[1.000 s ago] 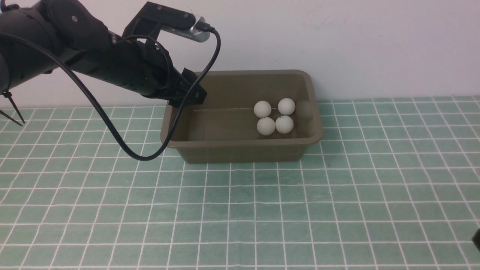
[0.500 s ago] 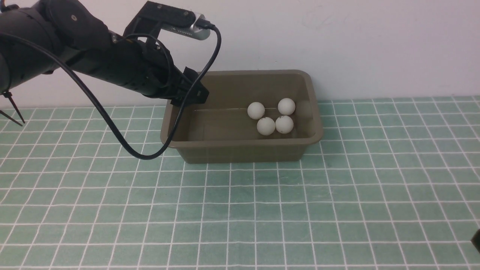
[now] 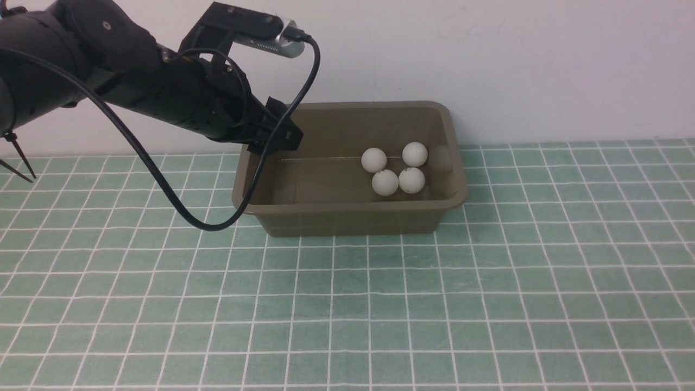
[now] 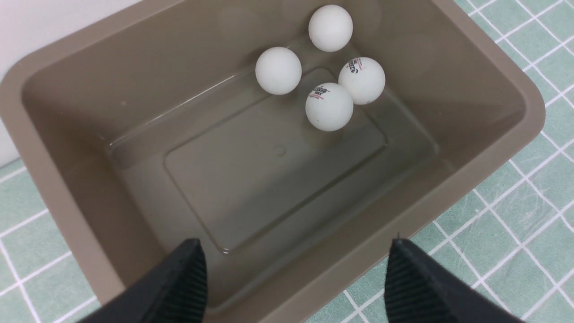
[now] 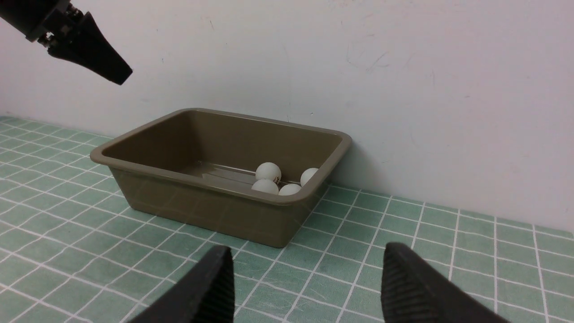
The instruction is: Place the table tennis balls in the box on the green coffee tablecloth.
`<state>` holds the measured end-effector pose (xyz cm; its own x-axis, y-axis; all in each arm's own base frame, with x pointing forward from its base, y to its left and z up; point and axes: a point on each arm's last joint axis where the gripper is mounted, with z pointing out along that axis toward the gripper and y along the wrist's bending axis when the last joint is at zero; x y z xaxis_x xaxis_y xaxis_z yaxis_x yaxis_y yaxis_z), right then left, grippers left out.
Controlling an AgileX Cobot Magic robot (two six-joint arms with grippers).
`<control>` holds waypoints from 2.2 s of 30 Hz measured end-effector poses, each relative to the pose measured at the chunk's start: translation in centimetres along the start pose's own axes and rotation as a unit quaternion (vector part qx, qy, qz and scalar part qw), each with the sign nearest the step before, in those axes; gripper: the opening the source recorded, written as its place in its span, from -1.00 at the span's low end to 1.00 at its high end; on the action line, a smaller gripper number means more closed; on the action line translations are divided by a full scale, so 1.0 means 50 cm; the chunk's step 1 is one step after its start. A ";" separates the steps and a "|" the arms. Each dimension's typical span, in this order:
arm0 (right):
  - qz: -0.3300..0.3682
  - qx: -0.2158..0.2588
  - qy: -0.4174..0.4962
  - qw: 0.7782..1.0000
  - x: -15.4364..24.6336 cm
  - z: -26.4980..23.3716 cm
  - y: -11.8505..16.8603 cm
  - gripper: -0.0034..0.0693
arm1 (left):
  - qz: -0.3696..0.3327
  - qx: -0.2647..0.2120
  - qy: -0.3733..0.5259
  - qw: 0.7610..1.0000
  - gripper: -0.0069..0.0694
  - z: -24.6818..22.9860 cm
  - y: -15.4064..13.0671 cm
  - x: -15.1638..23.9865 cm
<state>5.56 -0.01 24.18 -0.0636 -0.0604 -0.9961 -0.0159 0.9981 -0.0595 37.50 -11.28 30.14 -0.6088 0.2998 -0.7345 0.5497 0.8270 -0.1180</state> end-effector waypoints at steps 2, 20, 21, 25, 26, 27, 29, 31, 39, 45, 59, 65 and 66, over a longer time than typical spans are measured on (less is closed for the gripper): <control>0.006 0.021 0.003 1.000 0.006 0.001 -0.004 0.21 | 0.000 0.000 0.000 1.000 0.43 0.000 0.000 0.000; 0.035 0.042 0.087 0.995 0.125 0.004 -0.002 0.21 | 0.000 0.000 0.000 1.000 0.43 0.000 0.000 0.000; 0.036 0.042 0.086 0.995 0.125 0.004 -0.001 0.21 | 0.000 0.000 0.000 1.000 0.43 0.000 0.000 0.000; 0.042 0.040 0.083 0.995 0.124 0.004 -0.001 0.21 | 0.000 0.000 0.000 1.000 0.43 0.000 0.000 0.000; 0.042 0.040 0.082 0.995 0.124 0.004 -0.001 0.21 | 0.000 0.000 0.000 1.000 0.43 0.000 0.000 0.000; 0.042 0.040 0.081 0.995 0.123 0.004 -0.001 0.21 | 0.000 0.000 0.000 1.000 0.43 0.000 0.000 0.000; 0.042 0.040 0.080 0.995 0.123 0.005 -0.001 0.21 | 0.000 0.000 0.000 1.000 0.43 0.000 0.000 0.000; 0.042 0.040 0.080 0.995 0.123 0.005 -0.001 0.21 | 0.000 0.000 0.000 1.000 0.43 0.000 0.000 0.000; 0.042 0.040 0.080 0.995 0.123 0.005 -0.001 0.21 | 0.000 0.000 0.000 1.000 0.43 0.000 0.000 0.000; 0.042 0.040 0.079 0.995 0.123 0.005 -0.001 0.21 | 0.001 0.006 0.008 1.000 0.43 0.000 -0.002 0.003; 0.042 0.040 0.079 0.995 0.124 0.005 -0.001 0.21 | -0.089 0.064 -0.037 0.993 0.43 -0.002 -0.022 -0.015; 0.042 0.040 0.079 0.995 0.124 0.005 -0.001 0.21 | -0.106 0.080 -0.053 0.990 0.43 -0.006 -0.021 -0.021; 0.042 0.040 0.079 0.995 0.124 0.005 -0.001 0.21 | -0.107 0.082 -0.052 0.990 0.43 -0.010 -0.016 -0.020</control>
<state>5.40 -0.42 18.02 -0.2179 0.0281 -0.9756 0.0757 0.9971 0.0119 37.38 -12.02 31.31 -0.6639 0.0683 -0.7447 0.5045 0.7760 -0.3785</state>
